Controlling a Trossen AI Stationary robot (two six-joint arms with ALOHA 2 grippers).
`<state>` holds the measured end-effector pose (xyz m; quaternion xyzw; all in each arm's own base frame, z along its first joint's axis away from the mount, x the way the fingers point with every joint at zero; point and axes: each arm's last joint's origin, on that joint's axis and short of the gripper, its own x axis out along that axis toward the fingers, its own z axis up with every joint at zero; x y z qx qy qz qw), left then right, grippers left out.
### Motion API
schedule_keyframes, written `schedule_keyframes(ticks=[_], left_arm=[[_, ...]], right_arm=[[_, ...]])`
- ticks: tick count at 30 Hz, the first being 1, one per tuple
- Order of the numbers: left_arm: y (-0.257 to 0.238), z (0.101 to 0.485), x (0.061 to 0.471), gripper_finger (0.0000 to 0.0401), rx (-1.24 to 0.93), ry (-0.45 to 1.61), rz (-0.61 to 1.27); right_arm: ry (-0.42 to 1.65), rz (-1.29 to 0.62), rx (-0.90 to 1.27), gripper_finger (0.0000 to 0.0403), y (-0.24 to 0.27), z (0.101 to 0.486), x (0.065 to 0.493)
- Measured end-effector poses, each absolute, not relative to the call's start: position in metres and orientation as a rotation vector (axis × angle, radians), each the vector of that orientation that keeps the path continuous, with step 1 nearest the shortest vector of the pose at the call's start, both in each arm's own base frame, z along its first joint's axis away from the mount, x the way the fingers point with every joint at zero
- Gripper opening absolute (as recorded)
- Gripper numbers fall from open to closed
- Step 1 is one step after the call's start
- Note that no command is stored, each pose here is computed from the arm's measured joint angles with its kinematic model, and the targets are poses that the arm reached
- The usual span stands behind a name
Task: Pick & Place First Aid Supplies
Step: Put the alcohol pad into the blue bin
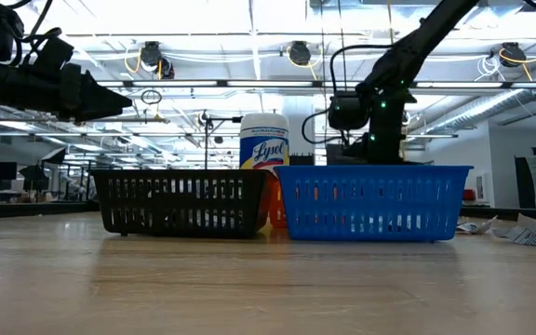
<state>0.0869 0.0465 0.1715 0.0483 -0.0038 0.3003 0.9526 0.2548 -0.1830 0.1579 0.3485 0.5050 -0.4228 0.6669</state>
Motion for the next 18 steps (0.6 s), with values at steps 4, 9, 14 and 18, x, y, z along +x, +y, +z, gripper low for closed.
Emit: schedule_keyframes(ticks=[4, 9, 14, 18], left_arm=[[0.0465, 0.1715, 0.0869, 0.0392, 0.099, -0.008, 0.61], [0.0465, 0.1715, 0.0869, 0.0392, 0.098, -0.008, 0.61], [0.0466, 0.1715, 0.0869, 0.0392, 0.098, -0.008, 0.61], [0.0465, 0.1715, 0.0869, 0.0392, 0.098, -0.008, 0.61]], right_arm=[[1.151, -0.936, 0.759, 0.021, -0.1845, 0.1511, 0.2573], [1.148, -0.923, 0.744, 0.0179, -0.185, 0.1515, 0.2579], [1.142, -0.909, 0.786, 0.0084, -0.1846, 0.1514, 0.2579], [1.143, -0.893, 0.799, 0.0011, -0.1841, 0.1513, 0.2582]])
